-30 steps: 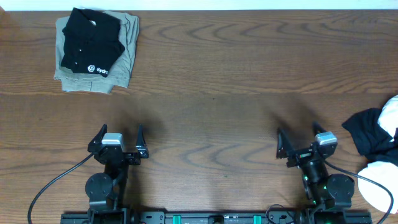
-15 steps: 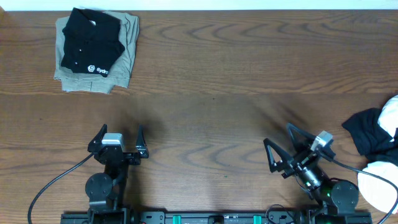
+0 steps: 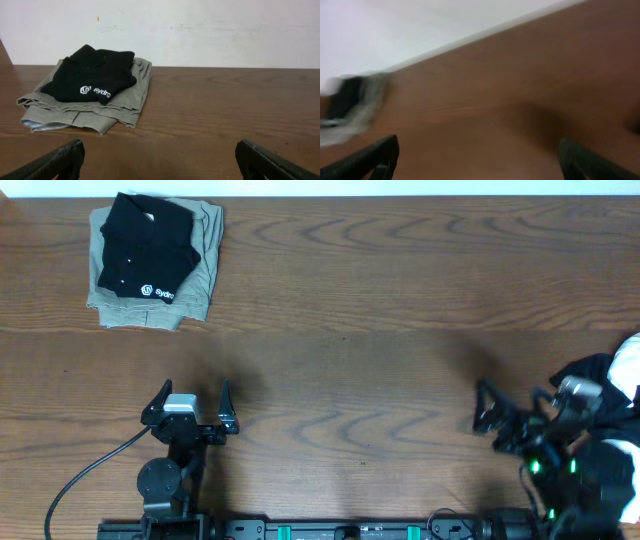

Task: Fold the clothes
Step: 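Reach the right gripper into the clothes pile at the right edge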

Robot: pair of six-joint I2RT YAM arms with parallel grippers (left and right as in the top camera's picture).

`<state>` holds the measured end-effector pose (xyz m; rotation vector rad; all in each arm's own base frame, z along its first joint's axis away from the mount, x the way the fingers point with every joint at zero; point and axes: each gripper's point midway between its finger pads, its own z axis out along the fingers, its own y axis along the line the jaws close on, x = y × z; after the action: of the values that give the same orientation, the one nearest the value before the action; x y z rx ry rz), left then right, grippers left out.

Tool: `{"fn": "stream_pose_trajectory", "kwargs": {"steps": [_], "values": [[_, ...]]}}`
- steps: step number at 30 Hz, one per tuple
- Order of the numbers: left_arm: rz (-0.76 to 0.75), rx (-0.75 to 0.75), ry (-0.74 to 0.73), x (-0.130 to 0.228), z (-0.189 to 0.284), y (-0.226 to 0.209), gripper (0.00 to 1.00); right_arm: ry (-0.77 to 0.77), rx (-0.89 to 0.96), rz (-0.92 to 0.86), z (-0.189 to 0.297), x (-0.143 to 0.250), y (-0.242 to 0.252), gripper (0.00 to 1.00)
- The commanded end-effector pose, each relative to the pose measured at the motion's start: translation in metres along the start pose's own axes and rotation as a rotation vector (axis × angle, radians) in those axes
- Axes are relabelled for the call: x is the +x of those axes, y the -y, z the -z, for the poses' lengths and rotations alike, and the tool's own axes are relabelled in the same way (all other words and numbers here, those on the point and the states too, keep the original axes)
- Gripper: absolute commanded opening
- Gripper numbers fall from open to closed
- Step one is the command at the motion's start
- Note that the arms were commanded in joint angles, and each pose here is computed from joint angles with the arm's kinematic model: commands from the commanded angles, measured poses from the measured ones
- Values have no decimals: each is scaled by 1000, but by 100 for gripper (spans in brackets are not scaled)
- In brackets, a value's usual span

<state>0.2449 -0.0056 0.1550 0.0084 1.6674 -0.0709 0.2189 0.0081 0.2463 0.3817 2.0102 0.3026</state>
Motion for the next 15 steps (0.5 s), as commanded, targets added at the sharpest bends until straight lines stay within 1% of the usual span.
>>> {"fn": "stream_pose_trajectory", "kwargs": {"steps": [1, 5, 9, 12, 14, 15], "values": [[-12, 8, -51, 16, -1, 1, 98, -36, 314, 54, -14, -24, 45, 99], [-12, 8, -51, 16, -1, 1, 98, -196, 423, 71, -41, -37, 59, 99], [-12, 8, -51, 16, -1, 1, 98, -288, 474, 83, -61, -48, 68, 99], [-12, 8, -51, 16, -1, 1, 98, -338, 524, 140, -72, -52, 82, 99], [-12, 8, -51, 16, -1, 1, 98, -341, 581, 89, -76, -52, 98, 99], [-12, 8, -51, 16, -1, 1, 98, -346, 620, 34, -79, -51, 112, 99]]}}
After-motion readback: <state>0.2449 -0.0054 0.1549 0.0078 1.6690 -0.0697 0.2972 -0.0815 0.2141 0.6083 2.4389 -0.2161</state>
